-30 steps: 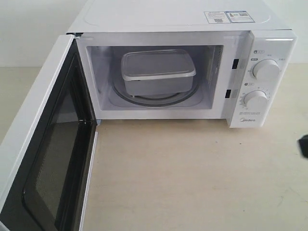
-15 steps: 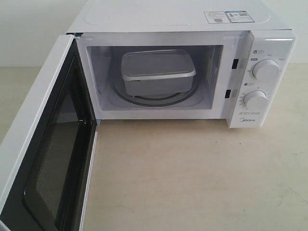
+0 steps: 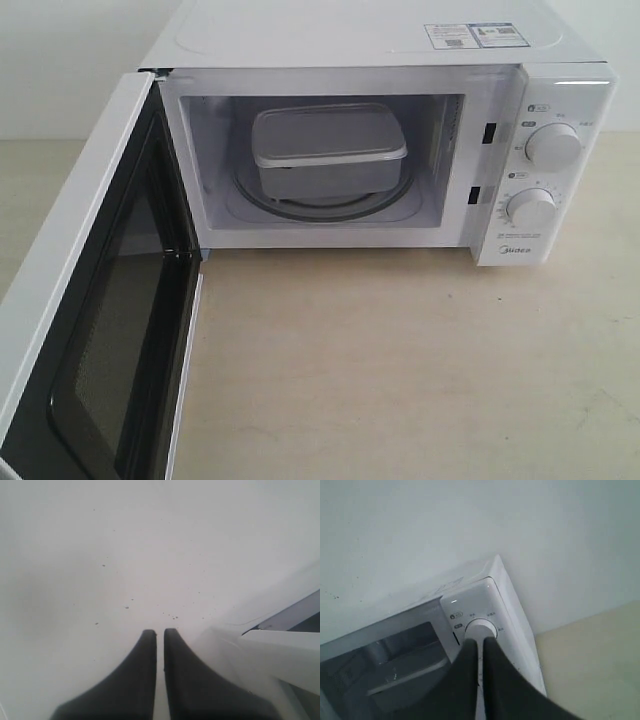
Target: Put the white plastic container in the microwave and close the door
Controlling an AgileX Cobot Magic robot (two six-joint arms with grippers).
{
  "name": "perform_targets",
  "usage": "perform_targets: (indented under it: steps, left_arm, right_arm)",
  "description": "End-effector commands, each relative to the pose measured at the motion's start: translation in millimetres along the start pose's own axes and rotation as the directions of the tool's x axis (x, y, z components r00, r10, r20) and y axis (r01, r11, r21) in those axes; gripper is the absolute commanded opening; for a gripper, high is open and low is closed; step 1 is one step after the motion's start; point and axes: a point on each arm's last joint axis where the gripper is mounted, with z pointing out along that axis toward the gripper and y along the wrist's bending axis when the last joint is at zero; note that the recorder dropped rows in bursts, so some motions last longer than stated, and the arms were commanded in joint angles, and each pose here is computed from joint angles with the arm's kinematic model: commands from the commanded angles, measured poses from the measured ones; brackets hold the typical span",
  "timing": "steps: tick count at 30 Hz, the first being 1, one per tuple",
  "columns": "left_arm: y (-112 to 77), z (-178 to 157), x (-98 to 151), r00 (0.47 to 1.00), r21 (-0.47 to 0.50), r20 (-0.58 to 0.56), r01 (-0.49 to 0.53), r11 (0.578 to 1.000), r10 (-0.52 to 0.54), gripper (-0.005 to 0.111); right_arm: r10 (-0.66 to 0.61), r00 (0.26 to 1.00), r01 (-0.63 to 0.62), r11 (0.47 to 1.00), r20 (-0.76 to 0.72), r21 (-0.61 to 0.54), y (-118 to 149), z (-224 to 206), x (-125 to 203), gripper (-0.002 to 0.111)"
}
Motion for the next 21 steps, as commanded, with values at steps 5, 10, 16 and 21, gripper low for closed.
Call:
perform_targets:
  steps: [5, 10, 16, 21]
  left_arm:
    - [0.2, 0, 0, 1.0, -0.003, 0.003, -0.002, 1.0, 0.002, 0.004]
    - [0.2, 0, 0, 1.0, -0.003, 0.003, -0.002, 1.0, 0.002, 0.004]
    - [0.2, 0, 0, 1.0, -0.003, 0.003, -0.002, 1.0, 0.002, 0.004]
    - [0.2, 0, 0, 1.0, -0.003, 0.003, -0.002, 1.0, 0.002, 0.004]
  right_arm:
    - [-0.043, 0.992, 0.043, 0.999, -0.117, 0.003, -1, -1, 12, 0.0]
    - [-0.169, 0.955, 0.176, 0.984, -0.245, 0.006, -5, -3, 23, 0.0]
    - [-0.333, 0.861, 0.367, 0.93, -0.384, 0.017, -14, -7, 34, 0.0]
    - [-0.337, 0.86, 0.371, 0.929, -0.384, 0.015, -14, -7, 34, 0.0]
